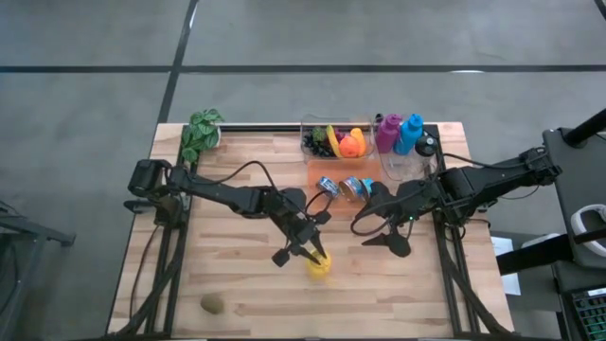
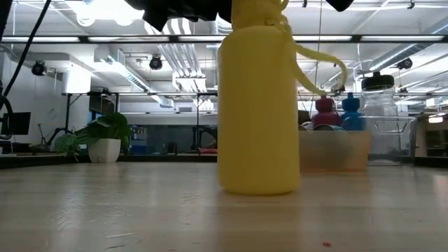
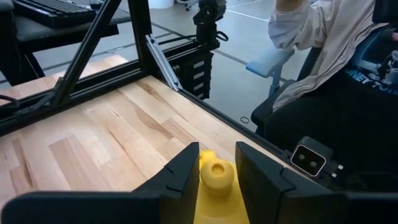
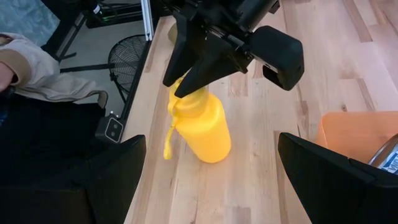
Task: Pick & Place Food Item
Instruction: Put the yellow water bottle into the right transparent bin
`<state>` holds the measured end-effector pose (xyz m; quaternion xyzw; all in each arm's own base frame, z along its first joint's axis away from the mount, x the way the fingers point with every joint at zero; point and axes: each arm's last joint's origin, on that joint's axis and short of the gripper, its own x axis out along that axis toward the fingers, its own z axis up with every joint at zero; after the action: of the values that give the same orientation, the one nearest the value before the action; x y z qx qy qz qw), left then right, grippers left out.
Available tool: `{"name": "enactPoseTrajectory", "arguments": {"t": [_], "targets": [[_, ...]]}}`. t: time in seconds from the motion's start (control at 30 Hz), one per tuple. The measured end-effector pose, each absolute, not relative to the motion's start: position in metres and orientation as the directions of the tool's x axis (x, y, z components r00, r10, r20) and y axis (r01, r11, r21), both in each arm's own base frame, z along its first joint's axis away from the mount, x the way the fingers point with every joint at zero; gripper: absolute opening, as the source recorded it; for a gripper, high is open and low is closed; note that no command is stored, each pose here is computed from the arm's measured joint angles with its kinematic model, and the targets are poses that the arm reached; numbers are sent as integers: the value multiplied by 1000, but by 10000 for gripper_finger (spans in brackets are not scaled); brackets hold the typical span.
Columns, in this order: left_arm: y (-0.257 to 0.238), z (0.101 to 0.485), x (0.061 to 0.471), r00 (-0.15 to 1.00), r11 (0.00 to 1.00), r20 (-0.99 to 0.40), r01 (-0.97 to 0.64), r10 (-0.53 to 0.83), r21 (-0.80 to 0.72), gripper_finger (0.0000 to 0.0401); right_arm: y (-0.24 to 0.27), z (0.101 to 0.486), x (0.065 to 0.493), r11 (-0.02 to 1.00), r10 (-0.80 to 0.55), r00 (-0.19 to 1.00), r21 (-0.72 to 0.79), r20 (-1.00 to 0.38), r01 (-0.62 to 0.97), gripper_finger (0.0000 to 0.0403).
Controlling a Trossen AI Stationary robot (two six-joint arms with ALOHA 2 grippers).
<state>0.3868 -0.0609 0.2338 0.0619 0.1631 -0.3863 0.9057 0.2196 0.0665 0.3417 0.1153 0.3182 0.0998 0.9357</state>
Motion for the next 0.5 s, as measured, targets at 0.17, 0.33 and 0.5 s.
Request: {"name": "enactPoseTrajectory", "arguments": {"t": [0.17, 0.33, 0.5], "targets": [[-61, 234, 387, 648, 694, -343, 720, -680, -14, 115, 66, 341, 220, 954, 260, 777, 279, -573, -113, 364], [-61, 239, 386, 654, 694, -331, 720, -680, -4, 121, 66, 341, 220, 954, 260, 777, 279, -573, -113, 364], [-60, 262, 376, 671, 692, -289, 720, -683, 37, 122, 66, 341, 220, 957, 259, 777, 261, -573, -126, 364]]}}
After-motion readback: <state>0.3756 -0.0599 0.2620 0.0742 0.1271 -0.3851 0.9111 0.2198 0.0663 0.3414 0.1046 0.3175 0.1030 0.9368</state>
